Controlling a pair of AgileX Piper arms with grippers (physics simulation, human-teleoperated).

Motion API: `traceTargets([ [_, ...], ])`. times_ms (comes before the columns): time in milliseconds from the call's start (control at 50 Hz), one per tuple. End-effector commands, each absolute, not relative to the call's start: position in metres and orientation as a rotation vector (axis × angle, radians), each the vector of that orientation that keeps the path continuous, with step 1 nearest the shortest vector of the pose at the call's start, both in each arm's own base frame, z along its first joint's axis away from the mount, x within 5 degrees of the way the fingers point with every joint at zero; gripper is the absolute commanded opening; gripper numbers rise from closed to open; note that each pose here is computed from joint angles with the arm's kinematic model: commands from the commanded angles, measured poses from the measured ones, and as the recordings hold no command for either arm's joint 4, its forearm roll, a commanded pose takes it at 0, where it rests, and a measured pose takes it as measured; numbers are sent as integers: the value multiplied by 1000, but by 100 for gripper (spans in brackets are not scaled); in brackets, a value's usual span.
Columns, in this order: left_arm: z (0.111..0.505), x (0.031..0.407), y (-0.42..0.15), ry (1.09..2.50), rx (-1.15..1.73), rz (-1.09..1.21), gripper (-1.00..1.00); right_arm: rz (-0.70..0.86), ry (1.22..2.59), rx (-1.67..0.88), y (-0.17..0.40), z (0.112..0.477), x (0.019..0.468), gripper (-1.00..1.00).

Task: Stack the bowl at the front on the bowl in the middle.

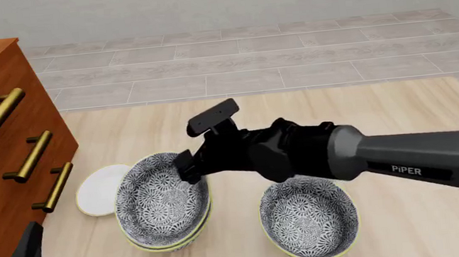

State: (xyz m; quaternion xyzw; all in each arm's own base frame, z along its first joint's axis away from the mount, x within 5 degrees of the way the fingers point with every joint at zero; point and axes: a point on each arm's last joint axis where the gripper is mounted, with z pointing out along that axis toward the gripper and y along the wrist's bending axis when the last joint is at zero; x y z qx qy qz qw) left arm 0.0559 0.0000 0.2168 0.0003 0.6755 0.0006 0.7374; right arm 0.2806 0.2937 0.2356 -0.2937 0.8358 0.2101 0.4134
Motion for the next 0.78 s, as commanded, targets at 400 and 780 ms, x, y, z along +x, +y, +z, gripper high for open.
traceTargets([
  [400, 216, 56, 0, 1483, 0, 3, 100, 500, 1886, -679, 213, 295, 237, 100],
  [780, 216, 56, 0, 1483, 0, 3, 100, 308, 1538, -455, 105, 304, 199, 100],
])
